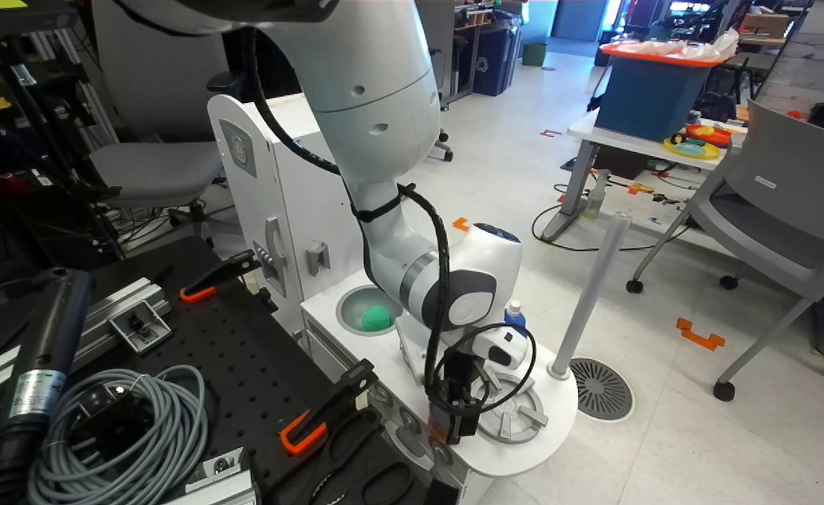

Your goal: Move the can to the left

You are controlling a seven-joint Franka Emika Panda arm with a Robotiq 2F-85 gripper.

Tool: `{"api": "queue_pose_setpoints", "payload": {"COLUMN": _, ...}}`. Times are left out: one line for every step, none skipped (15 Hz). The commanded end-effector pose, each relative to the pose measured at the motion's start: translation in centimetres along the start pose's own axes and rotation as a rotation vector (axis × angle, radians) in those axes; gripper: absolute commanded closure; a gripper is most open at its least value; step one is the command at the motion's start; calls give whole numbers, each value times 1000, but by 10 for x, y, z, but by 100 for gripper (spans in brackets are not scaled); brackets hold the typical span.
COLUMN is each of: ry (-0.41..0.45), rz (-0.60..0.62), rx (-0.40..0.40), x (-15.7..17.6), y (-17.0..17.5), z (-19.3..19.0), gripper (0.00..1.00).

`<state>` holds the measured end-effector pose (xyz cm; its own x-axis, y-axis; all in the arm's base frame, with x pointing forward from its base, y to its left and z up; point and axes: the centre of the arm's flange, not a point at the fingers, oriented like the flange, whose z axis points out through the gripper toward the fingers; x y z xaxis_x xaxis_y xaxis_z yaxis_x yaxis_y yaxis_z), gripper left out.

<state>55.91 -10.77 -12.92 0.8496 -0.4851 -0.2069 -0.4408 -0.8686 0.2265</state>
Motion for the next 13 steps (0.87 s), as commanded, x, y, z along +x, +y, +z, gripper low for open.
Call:
{"api": "queue_pose_setpoints", "payload": {"ry": -23, "rz": -13, "rx": 80, "x": -26, "y": 3, "z": -39, "gripper": 0}}
{"api": "queue_pose_setpoints", "payload": {"ry": -42, "rz": -18, "rx": 95, "x": -33, "y": 3, "z": -48, "gripper": 0}}
{"api": "queue_pose_setpoints", "payload": {"ry": -84, "rz": -20, "rx": 104, "x": -43, "y": 6, "z": -58, "gripper": 0}}
{"api": "queue_pose_setpoints", "payload": {"ry": -116, "rz": -18, "rx": 114, "x": -50, "y": 10, "z": -66, "gripper": 0}}
{"api": "queue_pose_setpoints", "payload": {"ry": -167, "rz": -4, "rx": 114, "x": -59, "y": 16, "z": -74, "gripper": 0}}
{"api": "queue_pose_setpoints", "payload": {"ry": -225, "rz": 20, "rx": 107, "x": -67, "y": 24, "z": -82, "gripper": 0}}
{"api": "queue_pose_setpoints", "payload": {"ry": -283, "rz": 40, "rx": 100, "x": -76, "y": 32, "z": -89, "gripper": 0}}
{"api": "queue_pose_setpoints", "payload": {"ry": -340, "rz": 35, "rx": 104, "x": -86, "y": 41, "z": -99, "gripper": 0}}
{"api": "queue_pose_setpoints", "payload": {"ry": -379, "rz": 29, "rx": 119, "x": -97, "y": 50, "z": -109, "gripper": 0}}
{"api": "queue_pose_setpoints", "payload": {"ry": -405, "rz": 26, "rx": 156, "x": -107, "y": 59, "z": -122, "gripper": 0}}
{"api": "queue_pose_setpoints", "payload": {"ry": -344, "rz": 24, "rx": 86, "x": -79, "y": 36, "z": -87, "gripper": 0}}
{"api": "queue_pose_setpoints", "payload": {"ry": -350, "rz": 28, "rx": 95, "x": -81, "y": 42, "z": -96, "gripper": 0}}
{"api": "queue_pose_setpoints", "payload": {"ry": -346, "rz": 31, "rx": 97, "x": -80, "y": 44, "z": -98, "gripper": 0}}
